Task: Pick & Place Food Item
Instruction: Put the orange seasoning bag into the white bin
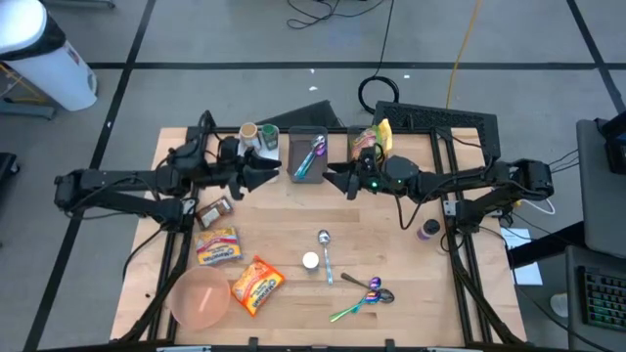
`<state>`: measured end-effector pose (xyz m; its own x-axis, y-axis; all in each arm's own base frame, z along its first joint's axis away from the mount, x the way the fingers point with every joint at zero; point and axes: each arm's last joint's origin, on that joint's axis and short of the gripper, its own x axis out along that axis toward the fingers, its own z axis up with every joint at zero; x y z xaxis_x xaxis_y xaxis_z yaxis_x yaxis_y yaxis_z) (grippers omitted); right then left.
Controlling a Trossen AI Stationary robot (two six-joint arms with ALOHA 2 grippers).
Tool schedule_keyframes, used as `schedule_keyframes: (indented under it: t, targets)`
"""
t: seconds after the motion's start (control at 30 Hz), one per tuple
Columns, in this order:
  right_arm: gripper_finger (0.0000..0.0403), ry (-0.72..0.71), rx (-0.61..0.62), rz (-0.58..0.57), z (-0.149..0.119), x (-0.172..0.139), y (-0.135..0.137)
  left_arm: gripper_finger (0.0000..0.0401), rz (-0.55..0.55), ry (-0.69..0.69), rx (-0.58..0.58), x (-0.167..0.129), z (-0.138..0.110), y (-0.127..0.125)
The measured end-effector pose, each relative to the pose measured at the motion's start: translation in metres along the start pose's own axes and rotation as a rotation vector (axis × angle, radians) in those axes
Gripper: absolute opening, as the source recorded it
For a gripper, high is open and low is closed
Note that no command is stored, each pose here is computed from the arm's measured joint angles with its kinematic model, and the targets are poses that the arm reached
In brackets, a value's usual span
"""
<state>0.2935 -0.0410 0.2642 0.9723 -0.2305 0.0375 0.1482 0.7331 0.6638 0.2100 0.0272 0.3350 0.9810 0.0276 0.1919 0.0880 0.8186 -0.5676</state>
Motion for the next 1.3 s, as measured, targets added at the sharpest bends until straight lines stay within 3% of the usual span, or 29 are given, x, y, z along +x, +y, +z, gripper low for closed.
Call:
schedule_keyframes:
  t: [0.37, 0.47, 0.57, 0.73, 0.93, 1.13, 1.3]
  targets:
    - [0.0293, 0.000, -0.012, -0.001, 0.000, 0.000, 0.000, 0.0259, -0.050, 0.046, -0.030, -0.002, 0.007, 0.010]
    - [0.0293, 0.000, -0.013, -0.003, 0.000, 0.000, -0.001, 0.0270, -0.101, 0.089, -0.010, -0.003, 0.007, 0.010]
    - [0.0293, 0.010, -0.014, -0.012, -0.001, 0.000, -0.001, 0.0266, -0.085, 0.152, -0.015, -0.002, 0.005, 0.010]
    - [0.0293, 0.013, -0.015, -0.014, -0.001, 0.000, -0.002, 0.0245, 0.015, 0.319, 0.049, -0.003, 0.005, 0.008]
    - [0.0293, 0.020, -0.015, -0.018, -0.002, 0.000, -0.002, 0.0229, 0.160, 0.612, 0.133, -0.016, 0.010, 0.001]
    - [0.0293, 0.046, -0.019, -0.040, -0.004, 0.000, -0.004, 0.0227, 0.477, 0.863, 0.166, -0.045, 0.011, 0.000]
    - [0.0293, 0.048, -0.051, -0.041, -0.004, 0.000, -0.005, 0.0227, 0.661, 0.982, 0.096, -0.065, 0.007, 0.001]
